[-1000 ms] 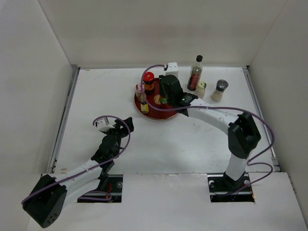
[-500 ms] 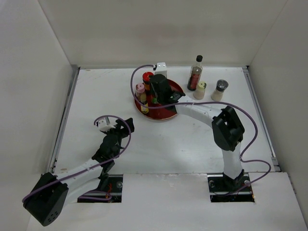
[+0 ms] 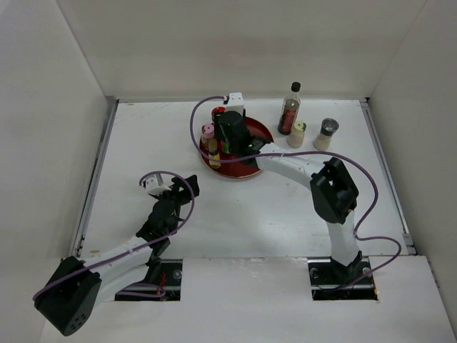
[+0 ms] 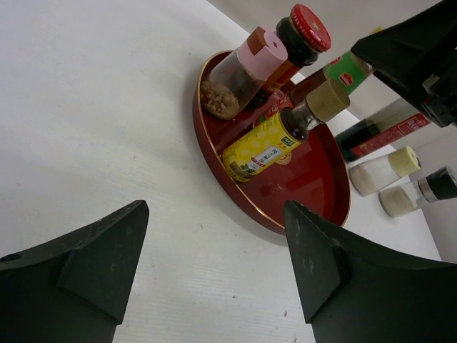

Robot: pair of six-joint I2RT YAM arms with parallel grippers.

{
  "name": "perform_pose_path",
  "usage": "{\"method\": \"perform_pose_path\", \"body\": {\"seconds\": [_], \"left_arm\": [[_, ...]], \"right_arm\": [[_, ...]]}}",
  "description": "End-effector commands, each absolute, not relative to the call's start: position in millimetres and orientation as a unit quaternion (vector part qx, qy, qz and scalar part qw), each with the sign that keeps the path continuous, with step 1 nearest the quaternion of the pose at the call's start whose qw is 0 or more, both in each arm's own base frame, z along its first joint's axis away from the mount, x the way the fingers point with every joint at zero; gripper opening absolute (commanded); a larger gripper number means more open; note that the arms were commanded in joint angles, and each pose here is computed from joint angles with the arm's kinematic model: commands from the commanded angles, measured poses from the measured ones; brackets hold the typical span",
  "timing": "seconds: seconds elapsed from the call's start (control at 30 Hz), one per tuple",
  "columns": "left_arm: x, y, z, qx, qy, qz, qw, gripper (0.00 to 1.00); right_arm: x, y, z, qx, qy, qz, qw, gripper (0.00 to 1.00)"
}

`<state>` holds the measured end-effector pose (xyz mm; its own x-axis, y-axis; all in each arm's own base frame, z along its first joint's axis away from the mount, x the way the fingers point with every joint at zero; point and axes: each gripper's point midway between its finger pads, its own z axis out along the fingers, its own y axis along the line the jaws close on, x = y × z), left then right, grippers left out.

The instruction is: Organize the condiment bottles

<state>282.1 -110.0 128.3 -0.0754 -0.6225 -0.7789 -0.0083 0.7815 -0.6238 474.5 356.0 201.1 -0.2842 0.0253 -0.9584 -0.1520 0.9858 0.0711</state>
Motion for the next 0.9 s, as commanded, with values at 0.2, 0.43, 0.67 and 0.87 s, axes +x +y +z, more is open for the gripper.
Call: {"method": "perform_pose_path", "body": {"seconds": [0.2, 0.43, 0.67, 0.87], "left_arm": [[281.0, -111.5, 138.3, -0.232, 0.676, -0.261, 0.649, 0.75], [280.5, -112.5, 138.0, -0.231, 0.677, -0.261, 0.648, 0.75], [280.9, -114.7, 136.5, -0.229, 0.68, -0.261, 0.646, 0.75], [281.0, -115.3, 137.1, -0.229, 0.679, -0.262, 0.646, 0.75]], "right_arm": [[460.2, 368.5, 301.5, 0.007, 0.734, 0.169, 0.658, 0.7], [447.9, 307.7, 339.2, 0.033, 0.713, 0.162, 0.681, 0.8], [487.8, 162.6, 348.3, 0.104, 0.71, 0.043, 0.695, 0.88], [534.7, 111.3, 325.5, 0.093, 0.742, -0.02, 0.664, 0.94]]}}
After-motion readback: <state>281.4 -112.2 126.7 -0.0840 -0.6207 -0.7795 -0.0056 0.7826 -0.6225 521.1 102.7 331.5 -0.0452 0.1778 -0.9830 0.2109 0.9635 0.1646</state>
